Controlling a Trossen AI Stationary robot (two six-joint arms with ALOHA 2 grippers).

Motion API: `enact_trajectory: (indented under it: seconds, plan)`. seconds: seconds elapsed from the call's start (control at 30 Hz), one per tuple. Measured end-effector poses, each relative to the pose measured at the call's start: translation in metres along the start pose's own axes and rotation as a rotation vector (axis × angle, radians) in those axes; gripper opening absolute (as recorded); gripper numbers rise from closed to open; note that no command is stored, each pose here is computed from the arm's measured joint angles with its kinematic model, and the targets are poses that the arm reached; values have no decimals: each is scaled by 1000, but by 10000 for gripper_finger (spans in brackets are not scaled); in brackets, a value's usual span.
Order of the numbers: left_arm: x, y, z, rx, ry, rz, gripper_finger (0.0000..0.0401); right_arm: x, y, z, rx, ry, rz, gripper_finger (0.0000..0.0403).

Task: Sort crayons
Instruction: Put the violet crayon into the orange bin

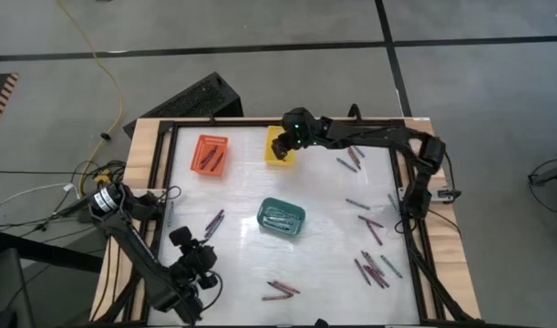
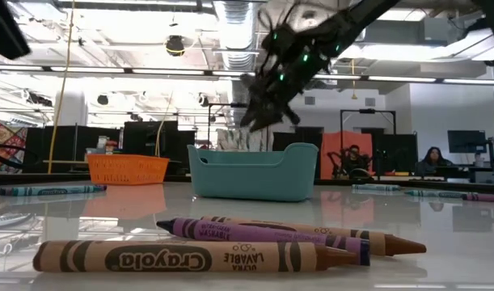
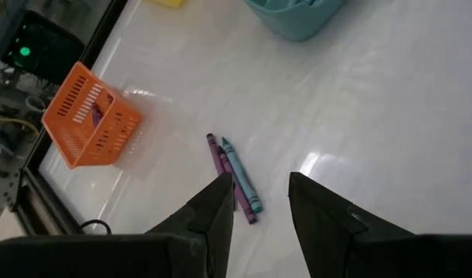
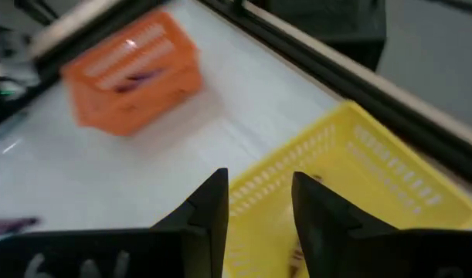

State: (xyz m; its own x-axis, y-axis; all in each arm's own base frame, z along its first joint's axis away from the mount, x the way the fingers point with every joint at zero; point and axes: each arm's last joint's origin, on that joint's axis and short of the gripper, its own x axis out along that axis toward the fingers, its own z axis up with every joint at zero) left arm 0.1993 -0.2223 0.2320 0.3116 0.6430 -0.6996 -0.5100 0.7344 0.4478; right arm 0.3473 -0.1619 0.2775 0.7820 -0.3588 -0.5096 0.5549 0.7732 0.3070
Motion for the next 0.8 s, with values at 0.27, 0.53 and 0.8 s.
enact_trajectory:
  seconds: [0.27, 0.53, 0.8]
  plan:
    - [40, 2, 42, 54, 85, 21, 116, -68, 42, 4, -183, 15, 96, 133]
    - [97, 24, 90, 81, 201, 56, 116, -134, 83, -19, -349, 107, 197, 132]
    - [146, 45, 128, 49, 288, -60, 116, -191, 107, -45, -493, 148, 224, 132]
